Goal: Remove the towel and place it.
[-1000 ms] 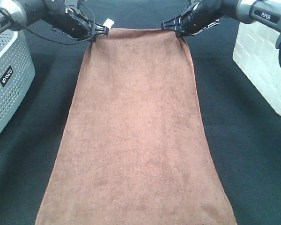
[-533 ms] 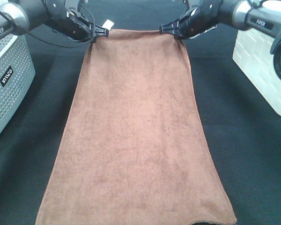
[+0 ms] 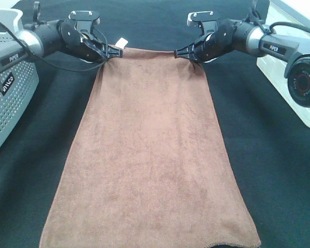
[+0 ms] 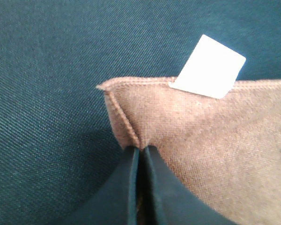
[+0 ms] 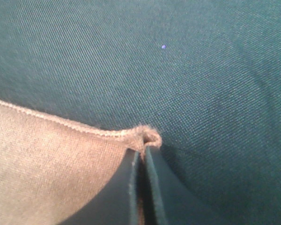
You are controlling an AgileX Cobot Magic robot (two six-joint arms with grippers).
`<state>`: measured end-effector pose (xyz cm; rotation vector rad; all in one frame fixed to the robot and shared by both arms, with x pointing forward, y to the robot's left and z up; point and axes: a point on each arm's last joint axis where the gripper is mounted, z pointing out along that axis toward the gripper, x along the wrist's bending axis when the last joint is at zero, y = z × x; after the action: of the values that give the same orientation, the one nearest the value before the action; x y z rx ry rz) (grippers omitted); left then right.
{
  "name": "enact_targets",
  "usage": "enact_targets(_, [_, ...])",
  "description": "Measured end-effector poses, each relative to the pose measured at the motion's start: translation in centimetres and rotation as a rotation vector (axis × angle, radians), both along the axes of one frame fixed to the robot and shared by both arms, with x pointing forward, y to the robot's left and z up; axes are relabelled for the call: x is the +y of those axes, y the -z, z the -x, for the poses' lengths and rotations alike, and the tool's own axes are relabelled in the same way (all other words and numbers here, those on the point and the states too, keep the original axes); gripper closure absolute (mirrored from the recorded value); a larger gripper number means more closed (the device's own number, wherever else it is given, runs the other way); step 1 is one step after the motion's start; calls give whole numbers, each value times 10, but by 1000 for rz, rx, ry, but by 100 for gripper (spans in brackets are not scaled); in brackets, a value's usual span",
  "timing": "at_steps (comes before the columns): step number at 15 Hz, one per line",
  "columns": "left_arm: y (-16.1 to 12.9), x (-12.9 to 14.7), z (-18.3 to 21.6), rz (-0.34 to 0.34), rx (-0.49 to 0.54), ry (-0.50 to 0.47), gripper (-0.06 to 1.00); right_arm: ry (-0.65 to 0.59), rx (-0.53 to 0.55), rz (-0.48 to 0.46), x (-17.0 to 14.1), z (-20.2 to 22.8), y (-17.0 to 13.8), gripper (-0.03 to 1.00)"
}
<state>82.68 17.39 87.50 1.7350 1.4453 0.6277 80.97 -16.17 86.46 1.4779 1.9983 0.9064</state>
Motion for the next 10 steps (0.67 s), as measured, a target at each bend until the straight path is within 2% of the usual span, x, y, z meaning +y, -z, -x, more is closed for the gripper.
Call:
enact_targets(4, [16,0,-1,11,-6,-12,94,5,-45,-11,0,-3,-1,95])
enact_targets(6, [20,0,-1,10,-5,-13,90,8,-52,-15,0,-3,-2,82])
enact_targets(7, [20,0,-1,10,-5,-13,90,8,-52,-15,0,-3,-2,82])
enact_targets(8, [22,0,-1,10,-8,-15,87,10,-57,-17,-1,-4,-2,73])
enact_targets(9, [27,1,-2,10,-9,-18,76,20,-63,-18,-6,-5,-2,59])
enact_targets(10, [27,1,-2,9,-11,-18,67,32,-62,-17,-12,-7,2,52])
